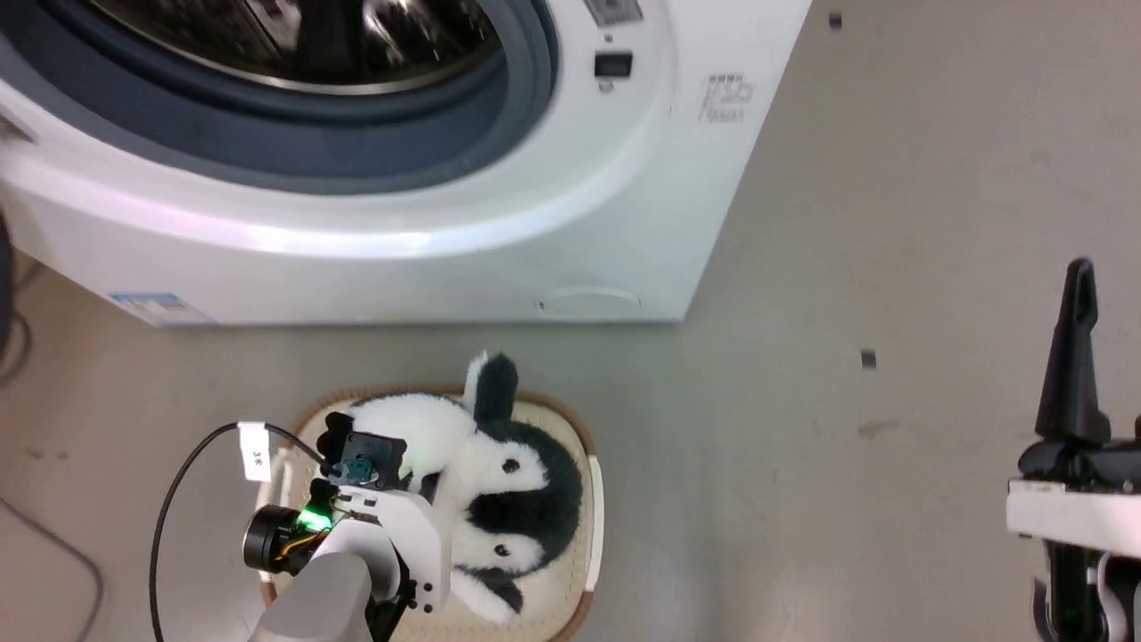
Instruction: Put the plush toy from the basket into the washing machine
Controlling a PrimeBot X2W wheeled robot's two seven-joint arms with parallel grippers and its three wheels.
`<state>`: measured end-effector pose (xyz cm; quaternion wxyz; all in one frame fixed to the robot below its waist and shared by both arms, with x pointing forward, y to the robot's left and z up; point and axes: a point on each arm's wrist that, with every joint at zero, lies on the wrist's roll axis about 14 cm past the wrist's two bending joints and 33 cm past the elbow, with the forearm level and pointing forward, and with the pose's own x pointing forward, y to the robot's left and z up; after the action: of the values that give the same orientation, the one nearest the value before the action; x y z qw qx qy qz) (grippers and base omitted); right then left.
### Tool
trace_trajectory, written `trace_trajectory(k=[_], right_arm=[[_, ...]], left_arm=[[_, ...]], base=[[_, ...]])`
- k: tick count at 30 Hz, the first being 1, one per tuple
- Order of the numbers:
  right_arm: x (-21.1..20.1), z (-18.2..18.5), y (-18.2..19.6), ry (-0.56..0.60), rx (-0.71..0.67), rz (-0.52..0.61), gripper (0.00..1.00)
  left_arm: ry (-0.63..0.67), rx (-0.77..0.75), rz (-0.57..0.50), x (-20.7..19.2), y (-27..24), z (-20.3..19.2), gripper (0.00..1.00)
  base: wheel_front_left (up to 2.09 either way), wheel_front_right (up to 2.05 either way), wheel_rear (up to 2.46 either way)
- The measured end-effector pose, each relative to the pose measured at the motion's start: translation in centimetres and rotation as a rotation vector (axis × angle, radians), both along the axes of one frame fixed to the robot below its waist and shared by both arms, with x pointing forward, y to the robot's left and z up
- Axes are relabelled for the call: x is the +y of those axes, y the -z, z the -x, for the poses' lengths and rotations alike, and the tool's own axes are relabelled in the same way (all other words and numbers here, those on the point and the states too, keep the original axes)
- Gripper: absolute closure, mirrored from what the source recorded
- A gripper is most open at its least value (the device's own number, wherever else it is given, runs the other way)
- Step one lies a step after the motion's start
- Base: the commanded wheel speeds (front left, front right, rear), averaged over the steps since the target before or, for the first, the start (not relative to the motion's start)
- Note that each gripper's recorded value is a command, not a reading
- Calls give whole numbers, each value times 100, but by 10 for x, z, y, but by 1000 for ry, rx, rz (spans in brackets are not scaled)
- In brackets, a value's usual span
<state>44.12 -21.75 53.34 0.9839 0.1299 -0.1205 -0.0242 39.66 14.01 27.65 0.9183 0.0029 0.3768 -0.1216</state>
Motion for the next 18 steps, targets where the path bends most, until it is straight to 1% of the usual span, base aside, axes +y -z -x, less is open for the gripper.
trace_trajectory(k=[6,11,15,18], right_arm=[[5,25,-23,-13,-45,-3,0],[9,42,-37,-26,-74,-1,0],[14,49,-49,-40,-109,-3,0],[14,52,-51,-42,-114,-2,0]], left_arm=[[-22,-208,7,3,-59,-19,100],[-53,-390,-7,13,-109,-28,100],[-93,-520,-14,23,-147,-34,100],[-124,-600,-9,28,-171,-42,100]], base=[[0,0,0],[0,0,0],[0,0,0],[0,0,0]])
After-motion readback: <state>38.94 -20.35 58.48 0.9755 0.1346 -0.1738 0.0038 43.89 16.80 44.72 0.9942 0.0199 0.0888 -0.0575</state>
